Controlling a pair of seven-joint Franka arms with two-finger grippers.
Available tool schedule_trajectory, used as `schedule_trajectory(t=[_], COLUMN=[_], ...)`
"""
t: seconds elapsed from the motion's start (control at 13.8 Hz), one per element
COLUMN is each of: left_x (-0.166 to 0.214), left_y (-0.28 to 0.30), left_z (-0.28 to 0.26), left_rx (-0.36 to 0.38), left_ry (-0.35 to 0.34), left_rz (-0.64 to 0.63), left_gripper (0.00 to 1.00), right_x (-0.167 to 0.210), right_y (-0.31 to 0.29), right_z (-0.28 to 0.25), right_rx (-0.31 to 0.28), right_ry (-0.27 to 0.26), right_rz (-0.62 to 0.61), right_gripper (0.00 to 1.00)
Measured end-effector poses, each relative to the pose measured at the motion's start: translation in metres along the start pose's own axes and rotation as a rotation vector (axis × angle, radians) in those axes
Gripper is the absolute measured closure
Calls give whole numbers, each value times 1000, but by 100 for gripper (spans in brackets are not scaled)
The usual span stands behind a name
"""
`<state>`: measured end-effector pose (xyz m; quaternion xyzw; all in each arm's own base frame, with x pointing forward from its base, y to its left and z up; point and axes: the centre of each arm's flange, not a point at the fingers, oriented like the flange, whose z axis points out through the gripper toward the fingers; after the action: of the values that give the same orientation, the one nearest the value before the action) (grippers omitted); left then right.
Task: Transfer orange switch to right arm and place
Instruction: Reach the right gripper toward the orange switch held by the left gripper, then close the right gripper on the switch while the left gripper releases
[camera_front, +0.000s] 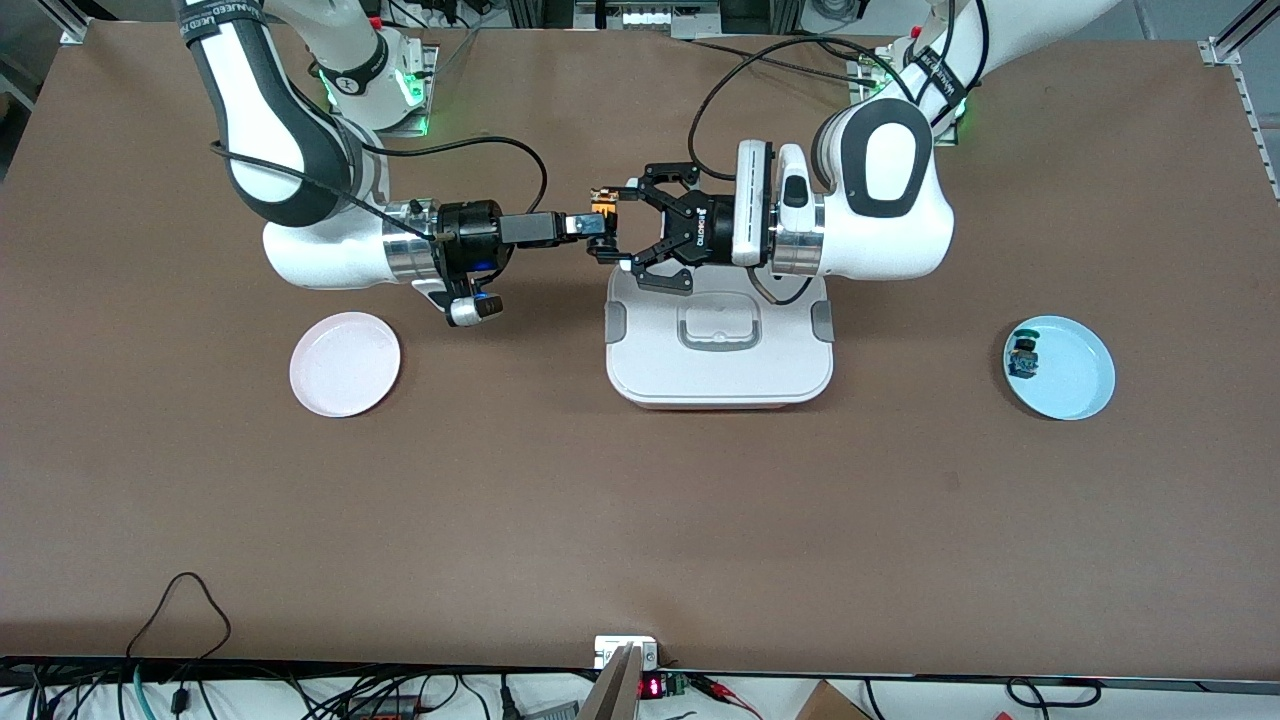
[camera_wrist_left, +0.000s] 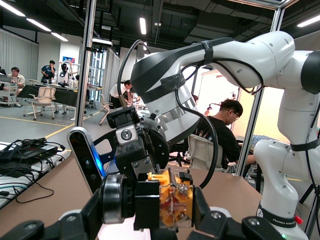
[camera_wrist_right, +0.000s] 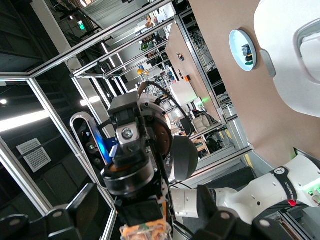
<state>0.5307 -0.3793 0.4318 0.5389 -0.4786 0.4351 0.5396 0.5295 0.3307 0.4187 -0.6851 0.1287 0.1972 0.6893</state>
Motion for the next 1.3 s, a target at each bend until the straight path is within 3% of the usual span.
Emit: schedule_trajectory(t=[0.29,0.43,0.51,0.58,1.3], left_x=[0,0,0,0,0], left_y=[0,0,0,0,0], left_z=[0,0,0,0,0], left_rx=[0,1,1,3,4], left_ry=[1,1,2,7,8], left_rz=[0,0,-4,-13,-6], left_gripper=[28,28,28,28,28], right_x=[-1,-1,-1,-1,-1], right_y=[-1,-1,-2,-2,-3], right_z=[3,3,2,2,2], right_rx=[2,2,3,3,3], right_ry=[-2,-2,0,1,1], right_rz=[-3,-4,-6,-14,-38], right_gripper=[19,45,54,57,57])
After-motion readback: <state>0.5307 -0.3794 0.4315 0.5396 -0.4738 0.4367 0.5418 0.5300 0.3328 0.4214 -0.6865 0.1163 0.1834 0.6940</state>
